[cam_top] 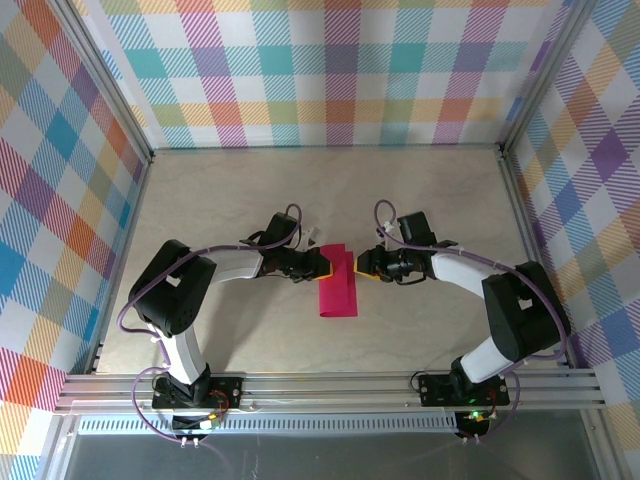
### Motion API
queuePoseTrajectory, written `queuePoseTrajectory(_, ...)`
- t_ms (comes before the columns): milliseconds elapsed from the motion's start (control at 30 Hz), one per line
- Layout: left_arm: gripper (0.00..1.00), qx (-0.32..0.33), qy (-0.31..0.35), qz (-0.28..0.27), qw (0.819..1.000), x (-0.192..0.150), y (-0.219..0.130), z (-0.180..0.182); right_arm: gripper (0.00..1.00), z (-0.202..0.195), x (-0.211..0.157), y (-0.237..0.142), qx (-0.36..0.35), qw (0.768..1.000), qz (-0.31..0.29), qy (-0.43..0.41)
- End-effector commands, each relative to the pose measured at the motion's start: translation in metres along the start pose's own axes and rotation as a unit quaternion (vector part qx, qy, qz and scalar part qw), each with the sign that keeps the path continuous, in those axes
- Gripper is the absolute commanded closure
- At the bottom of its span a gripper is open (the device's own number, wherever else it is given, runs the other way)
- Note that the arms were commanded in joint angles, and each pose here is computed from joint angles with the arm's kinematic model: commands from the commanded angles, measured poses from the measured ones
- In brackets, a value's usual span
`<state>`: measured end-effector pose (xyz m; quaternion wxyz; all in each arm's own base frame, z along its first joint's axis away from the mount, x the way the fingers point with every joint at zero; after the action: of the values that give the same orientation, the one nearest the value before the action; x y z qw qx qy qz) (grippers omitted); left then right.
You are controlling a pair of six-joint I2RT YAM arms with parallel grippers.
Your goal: Fold a paper plane with a square sheet of paper (fold left side to right side)
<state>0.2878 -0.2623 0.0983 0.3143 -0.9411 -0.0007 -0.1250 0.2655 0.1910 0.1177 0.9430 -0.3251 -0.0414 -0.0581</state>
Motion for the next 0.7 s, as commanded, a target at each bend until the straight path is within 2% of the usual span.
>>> queuePoseTrajectory(0, 0.94, -0.008, 0.011, 0.001, 1.0, 0.0, 0.001, -0.006, 0.59, 0.013, 0.0, 0.007, 0.065, 0.998, 0.019, 0.002)
queuePoseTrajectory(167, 0.94, -0.01, 0.012, 0.001, 1.0, 0.001, 0.001, -0.008, 0.52, 0.009, 0.003, 0.024, 0.081, 0.996, 0.035, 0.014)
queuePoseTrajectory(433, 0.94, -0.007, 0.01, 0.007, 1.0, 0.0, 0.002, -0.006, 0.53, 0.014, 0.004, 0.042, 0.092, 0.994, 0.053, 0.009)
queuePoseTrajectory(533, 0.93, -0.006, 0.009, 0.008, 1.0, -0.001, 0.002, -0.005, 0.58, 0.013, 0.003, 0.046, 0.087, 0.994, 0.058, 0.01)
queuePoseTrajectory(667, 0.93, -0.002, 0.009, 0.008, 1.0, -0.001, 0.002, -0.005, 0.72, 0.01, 0.001, 0.049, 0.08, 0.995, 0.061, 0.013)
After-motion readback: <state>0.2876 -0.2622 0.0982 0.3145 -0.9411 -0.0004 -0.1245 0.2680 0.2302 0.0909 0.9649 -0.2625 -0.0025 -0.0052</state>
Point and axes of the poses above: each hand's point on the last joint's axis, 136 mm out from that joint toward the fingers, its own y axis out along the fingers, its own z axis along the line the jaws close on, x = y × z, the point moved 6 cm from there along -y, back along the fingers, and after that the axes turned 5 degrees about y, right-handed, at the moved point
